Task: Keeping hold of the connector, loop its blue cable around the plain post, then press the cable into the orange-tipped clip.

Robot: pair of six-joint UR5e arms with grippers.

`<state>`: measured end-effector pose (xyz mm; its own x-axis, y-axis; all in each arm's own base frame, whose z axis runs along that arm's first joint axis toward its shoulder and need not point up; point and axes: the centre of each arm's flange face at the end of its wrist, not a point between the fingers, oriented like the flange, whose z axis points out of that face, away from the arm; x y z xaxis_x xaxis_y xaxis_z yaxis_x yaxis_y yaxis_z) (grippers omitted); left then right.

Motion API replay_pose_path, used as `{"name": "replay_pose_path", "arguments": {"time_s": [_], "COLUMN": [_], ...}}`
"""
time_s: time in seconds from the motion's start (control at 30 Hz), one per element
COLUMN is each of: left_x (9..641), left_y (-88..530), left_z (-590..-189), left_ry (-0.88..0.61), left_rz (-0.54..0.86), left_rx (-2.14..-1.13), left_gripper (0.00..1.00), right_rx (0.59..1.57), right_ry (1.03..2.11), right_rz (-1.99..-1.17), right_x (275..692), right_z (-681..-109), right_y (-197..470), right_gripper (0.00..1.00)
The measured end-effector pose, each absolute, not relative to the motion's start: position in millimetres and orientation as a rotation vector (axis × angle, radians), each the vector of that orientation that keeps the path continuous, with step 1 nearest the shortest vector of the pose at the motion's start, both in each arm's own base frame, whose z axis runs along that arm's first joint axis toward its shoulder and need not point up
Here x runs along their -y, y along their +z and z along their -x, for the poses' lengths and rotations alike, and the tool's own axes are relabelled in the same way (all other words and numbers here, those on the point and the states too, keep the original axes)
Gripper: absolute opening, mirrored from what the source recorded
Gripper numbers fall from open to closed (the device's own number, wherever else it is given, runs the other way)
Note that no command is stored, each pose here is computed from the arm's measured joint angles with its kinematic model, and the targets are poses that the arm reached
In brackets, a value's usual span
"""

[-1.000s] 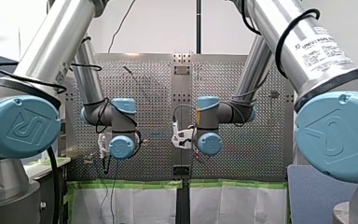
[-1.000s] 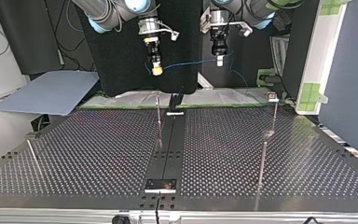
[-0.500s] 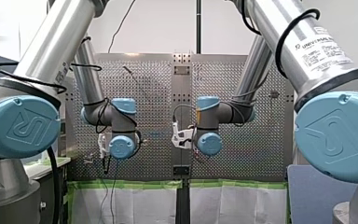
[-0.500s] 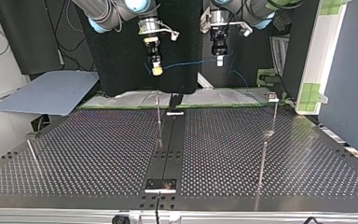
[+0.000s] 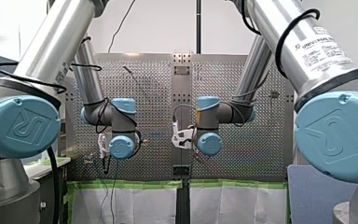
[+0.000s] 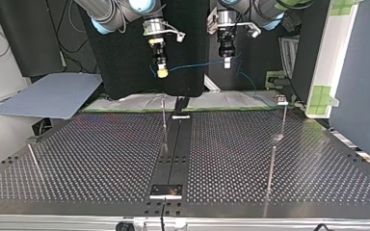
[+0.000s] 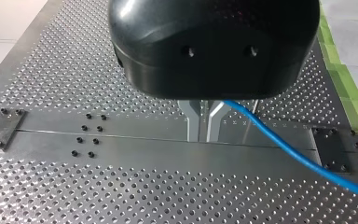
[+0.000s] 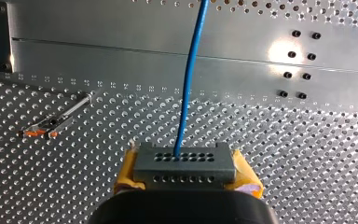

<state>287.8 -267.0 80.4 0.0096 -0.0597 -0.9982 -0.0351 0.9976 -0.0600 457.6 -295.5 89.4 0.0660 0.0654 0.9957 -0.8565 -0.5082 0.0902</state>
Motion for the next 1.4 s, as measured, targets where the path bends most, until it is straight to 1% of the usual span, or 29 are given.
{"name": "replay_pose_path", "arguments": {"time_s": [0.17, 0.4, 1.03, 1.13, 1.23, 1.4], "left_x": [268, 271, 272, 272, 272, 272], "left_y": [79, 68, 66, 66, 66, 66], "left_z": [-287, -281, -281, -281, -281, -281], "left_ry": [-0.019, -0.021, -0.022, -0.021, -0.021, -0.022], "left_rz": [0.068, 0.012, 0.006, 0.006, 0.006, 0.006], "left_rx": [-1.565, -1.608, -1.612, -1.612, -1.612, -1.612], "left_gripper": [0.1, 0.1, 0.1, 0.1, 0.1, 0.1], "right_rx": [0.81, 0.81, 0.812, 0.832, 0.871, 0.955], "right_ry": [1.544, 1.544, 1.542, 1.521, 1.488, 1.416], "right_rz": [-1.59, -1.592, -1.596, -1.63, -1.683, -1.757], "right_x": [295, 295, 295, 295, 295, 300], "right_z": [-458, -458, -457, -449, -436, -416], "right_y": [89, 89, 88, 76, 58, 28], "right_gripper": [0.0, 0.0, 0.0, 0.0, 0.0, 0.0]}}
